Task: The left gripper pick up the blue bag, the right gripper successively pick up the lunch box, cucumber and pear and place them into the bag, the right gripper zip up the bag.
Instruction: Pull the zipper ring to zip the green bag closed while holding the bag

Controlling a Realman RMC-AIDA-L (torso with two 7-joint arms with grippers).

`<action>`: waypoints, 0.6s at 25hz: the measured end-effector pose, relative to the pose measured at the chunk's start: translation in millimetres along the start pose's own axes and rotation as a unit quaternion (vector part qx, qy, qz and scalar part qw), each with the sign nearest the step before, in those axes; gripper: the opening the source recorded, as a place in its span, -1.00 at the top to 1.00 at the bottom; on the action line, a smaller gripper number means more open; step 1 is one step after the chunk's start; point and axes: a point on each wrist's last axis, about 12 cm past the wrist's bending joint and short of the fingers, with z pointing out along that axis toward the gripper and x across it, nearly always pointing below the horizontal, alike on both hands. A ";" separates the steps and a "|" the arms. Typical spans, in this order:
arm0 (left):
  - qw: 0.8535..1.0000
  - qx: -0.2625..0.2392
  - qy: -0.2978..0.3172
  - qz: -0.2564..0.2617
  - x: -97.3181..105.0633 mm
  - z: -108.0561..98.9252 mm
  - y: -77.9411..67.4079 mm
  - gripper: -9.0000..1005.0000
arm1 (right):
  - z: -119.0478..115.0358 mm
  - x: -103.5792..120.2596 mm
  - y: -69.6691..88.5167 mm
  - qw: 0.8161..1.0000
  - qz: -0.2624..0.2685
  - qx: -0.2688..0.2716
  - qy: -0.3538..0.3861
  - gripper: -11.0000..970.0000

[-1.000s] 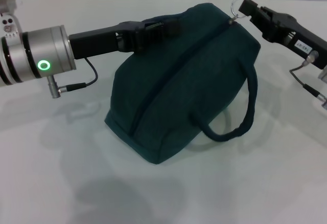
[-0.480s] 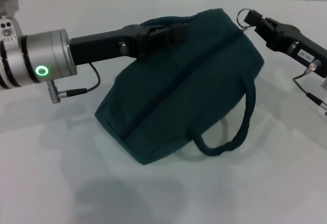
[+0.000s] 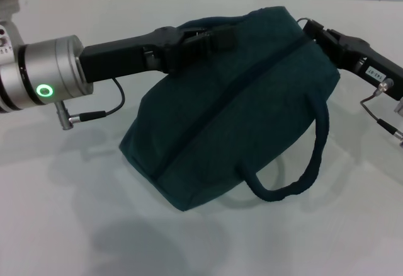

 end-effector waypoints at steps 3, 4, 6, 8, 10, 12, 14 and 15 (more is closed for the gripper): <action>1.000 0.004 -0.004 0.003 -0.6 0.8 -0.9 0.89 | 0.4 1.2 0.9 1.000 0.000 -0.002 0.002 0.92; 1.000 0.005 -0.006 0.004 -0.8 1.3 -1.2 0.89 | 0.4 1.3 1.2 1.000 0.000 -0.003 0.003 0.92; 1.000 0.006 -0.008 0.006 -1.5 1.9 -1.2 0.88 | 0.5 1.3 1.4 1.000 0.001 -0.004 0.003 0.92; 1.000 0.003 -0.010 0.008 -2.0 2.0 -0.5 0.87 | 0.3 0.7 2.4 1.000 0.001 -0.009 0.001 0.92; 1.000 -0.003 -0.012 0.008 -2.2 2.1 1.0 0.86 | -0.4 0.4 3.2 1.000 0.003 -0.012 -0.001 0.92; 1.000 -0.007 -0.012 0.007 -1.8 2.7 2.3 0.85 | -2.0 0.3 3.2 1.000 0.008 -0.013 -0.004 0.92; 1.000 -0.008 -0.013 0.007 -2.1 3.4 2.9 0.84 | -3.8 0.2 2.4 1.000 0.014 -0.010 -0.006 0.92; 1.000 -0.012 -0.015 0.007 -2.7 3.7 3.8 0.84 | -4.3 -0.4 1.9 1.000 0.017 -0.009 -0.008 0.88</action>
